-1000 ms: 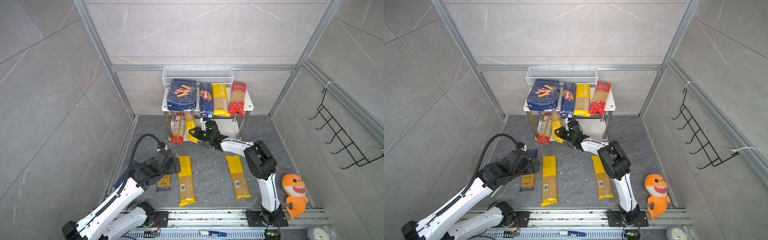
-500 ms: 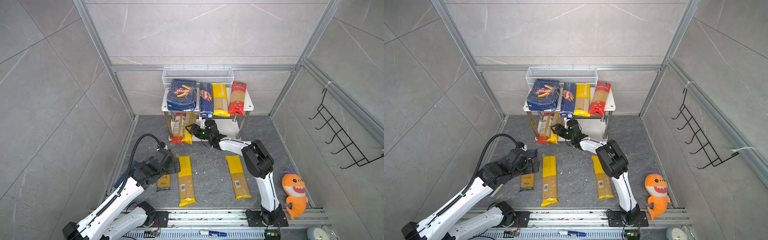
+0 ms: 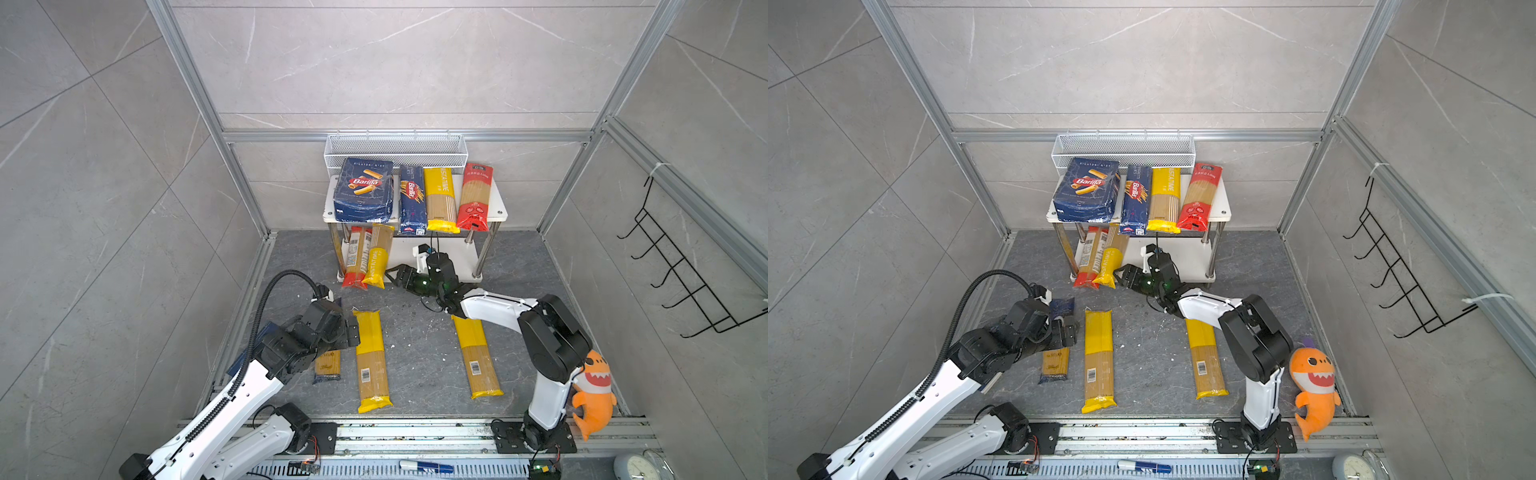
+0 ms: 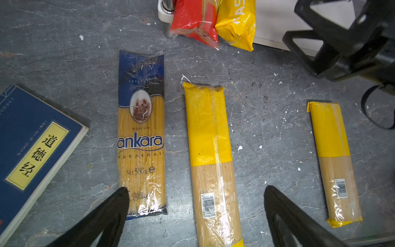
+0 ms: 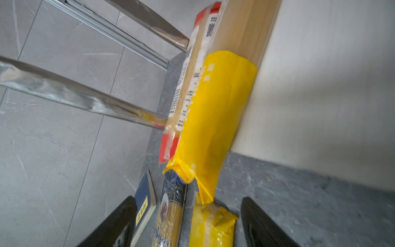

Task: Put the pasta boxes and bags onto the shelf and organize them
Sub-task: 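Withdraw the right gripper to the yellow bag while the left arm extends, then grasp the yellow bag by the toy with right gripper while left hovers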

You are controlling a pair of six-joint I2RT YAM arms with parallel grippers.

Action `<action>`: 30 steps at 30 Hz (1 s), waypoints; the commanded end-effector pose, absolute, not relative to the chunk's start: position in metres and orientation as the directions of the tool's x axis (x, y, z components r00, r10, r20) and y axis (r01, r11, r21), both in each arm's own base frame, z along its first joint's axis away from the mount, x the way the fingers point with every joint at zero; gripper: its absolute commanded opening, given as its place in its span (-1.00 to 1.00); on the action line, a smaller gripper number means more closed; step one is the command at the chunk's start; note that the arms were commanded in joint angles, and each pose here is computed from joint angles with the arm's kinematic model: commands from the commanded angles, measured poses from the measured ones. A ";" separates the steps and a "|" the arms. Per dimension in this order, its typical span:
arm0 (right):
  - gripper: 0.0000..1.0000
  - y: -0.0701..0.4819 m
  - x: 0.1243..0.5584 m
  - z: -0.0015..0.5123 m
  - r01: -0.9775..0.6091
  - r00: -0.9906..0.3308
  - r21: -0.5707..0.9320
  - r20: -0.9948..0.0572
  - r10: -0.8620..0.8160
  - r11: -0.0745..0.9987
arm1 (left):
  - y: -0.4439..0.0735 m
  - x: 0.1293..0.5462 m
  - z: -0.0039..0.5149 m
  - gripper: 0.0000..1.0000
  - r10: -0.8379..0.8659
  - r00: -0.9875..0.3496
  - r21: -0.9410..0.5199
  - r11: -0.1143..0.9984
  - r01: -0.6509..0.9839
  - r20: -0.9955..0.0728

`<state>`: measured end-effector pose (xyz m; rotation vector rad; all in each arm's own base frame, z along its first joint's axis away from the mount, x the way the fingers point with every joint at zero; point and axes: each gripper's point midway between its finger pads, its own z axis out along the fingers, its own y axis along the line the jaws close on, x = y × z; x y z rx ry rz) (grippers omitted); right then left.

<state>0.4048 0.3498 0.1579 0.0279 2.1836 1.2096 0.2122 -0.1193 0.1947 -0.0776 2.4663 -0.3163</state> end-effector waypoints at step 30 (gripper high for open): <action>0.76 0.106 0.194 0.065 0.218 -0.860 0.263 -0.405 0.312 0.940 | -0.310 0.178 0.144 1.00 0.135 -0.842 -0.393 0.838 0.378 -0.522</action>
